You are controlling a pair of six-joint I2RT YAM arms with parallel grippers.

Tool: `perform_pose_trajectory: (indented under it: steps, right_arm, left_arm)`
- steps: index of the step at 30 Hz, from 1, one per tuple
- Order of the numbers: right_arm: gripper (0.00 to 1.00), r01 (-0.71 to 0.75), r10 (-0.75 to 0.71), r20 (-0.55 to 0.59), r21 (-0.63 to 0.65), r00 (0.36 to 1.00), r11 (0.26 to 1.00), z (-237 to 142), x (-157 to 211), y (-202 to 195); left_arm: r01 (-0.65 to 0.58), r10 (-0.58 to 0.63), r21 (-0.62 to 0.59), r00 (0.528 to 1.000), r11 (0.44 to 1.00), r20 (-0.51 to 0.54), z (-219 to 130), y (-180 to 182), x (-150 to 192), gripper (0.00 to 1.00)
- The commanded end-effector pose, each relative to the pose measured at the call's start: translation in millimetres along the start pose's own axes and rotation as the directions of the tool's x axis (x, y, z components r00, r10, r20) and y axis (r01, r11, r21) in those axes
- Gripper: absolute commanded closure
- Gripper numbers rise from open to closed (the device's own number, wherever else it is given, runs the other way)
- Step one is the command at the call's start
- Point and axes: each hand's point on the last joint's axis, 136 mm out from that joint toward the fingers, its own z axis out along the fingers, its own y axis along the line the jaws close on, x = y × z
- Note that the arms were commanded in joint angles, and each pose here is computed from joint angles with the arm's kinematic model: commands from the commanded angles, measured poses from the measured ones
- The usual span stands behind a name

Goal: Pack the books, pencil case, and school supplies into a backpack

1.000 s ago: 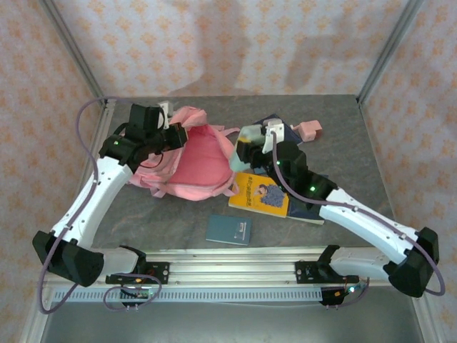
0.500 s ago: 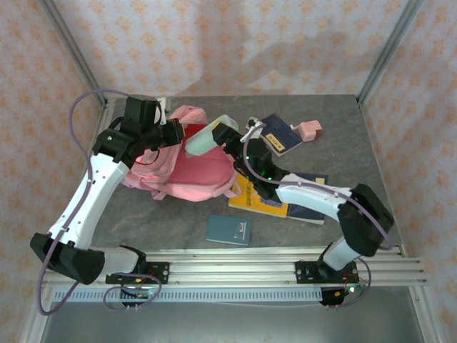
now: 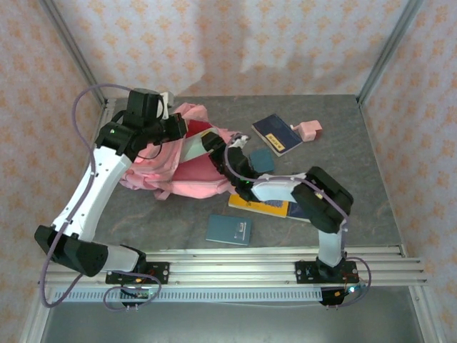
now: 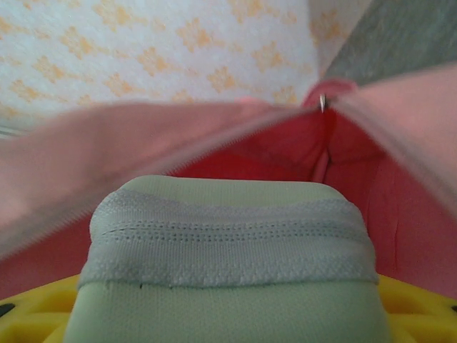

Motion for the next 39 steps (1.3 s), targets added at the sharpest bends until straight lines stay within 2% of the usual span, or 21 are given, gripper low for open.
perform_pose_trajectory:
  steps: [1, 4, 5, 6, 9, 12, 20, 25, 26, 31, 35, 39]
  right_arm:
    - [0.37, -0.086, 0.081, -0.103, -0.042, 0.991, 0.995, 14.5, 39.5, 18.6]
    - [0.29, -0.078, 0.074, -0.202, -0.012, 0.977, 0.997, 32.9, 75.4, 16.3]
    - [0.19, -0.084, 0.084, -0.23, 0.012, 0.97, 0.996, 38.4, 84.2, 12.2]
    - [0.0, -0.091, 0.096, -0.257, 0.033, 0.962, 0.995, 43.9, 92.2, 6.7]
    - [0.01, -0.11, 0.118, -0.296, 0.044, 0.948, 0.993, 53.2, 100.8, 0.9]
    - [0.01, -0.066, 0.094, -0.32, 0.097, 0.943, 0.993, 52.0, 98.6, -4.6]
    - [0.01, 0.137, -0.114, -0.316, 0.052, 0.942, 0.989, 28.9, 75.2, 24.8]
    - [0.01, 0.331, -0.309, -0.227, 0.065, 0.924, 0.941, 1.0, 41.6, 32.7]
    - [0.01, 0.366, -0.344, -0.226, 0.06, 0.911, 0.929, -3.8, 36.6, 35.3]
    - [0.01, 0.563, -0.514, -0.251, 0.196, 0.82, 0.803, -45.0, 0.0, 37.5]
    - [0.01, 0.703, -0.664, -0.231, 0.201, 0.711, 0.682, -85.8, -30.2, 51.7]
    - [0.01, 0.719, -0.66, -0.313, 0.123, 0.683, 0.684, -106.2, -41.8, 54.0]
  left_arm:
    - [-0.017, -0.002, 0.122, 0.987, 0.992, 0.158, -21.1, -33.6, -46.6, 1.0]
    - [0.001, -0.022, 0.143, 0.988, 0.99, 0.15, -14.0, -37.0, -49.6, 1.0]
    - [0.005, -0.028, 0.15, 0.988, 0.989, 0.149, -12.6, -38.4, -50.3, 1.0]
    - [0.012, -0.035, 0.157, 0.989, 0.988, 0.146, -10.9, -39.3, -50.7, 1.0]
    - [0.01, -0.034, 0.159, 0.988, 0.987, 0.149, -10.5, -40.0, -51.6, 1.0]
    - [0.007, -0.029, 0.145, 0.988, 0.989, 0.152, -12.5, -37.1, -51.2, 1.0]
    - [0.009, -0.027, 0.103, 0.985, 0.995, 0.172, -18.4, -23.5, -48.9, 1.0]
    - [0.019, -0.034, 0.083, 0.981, 0.996, 0.189, -23.5, -14.8, -47.8, 1.0]
    - [0.016, -0.031, 0.077, 0.981, 0.997, 0.192, -24.5, -13.7, -47.2, 1.0]
    - [0.021, -0.029, 0.045, 0.981, 0.999, 0.194, -23.9, -3.9, -39.5, 1.0]
    - [0.031, -0.04, 0.056, 0.986, 0.998, 0.161, -11.0, 0.8, -24.9, 1.0]
    - [0.041, -0.042, 0.016, 0.994, 0.999, 0.098, 12.8, 14.7, -3.4, 1.0]
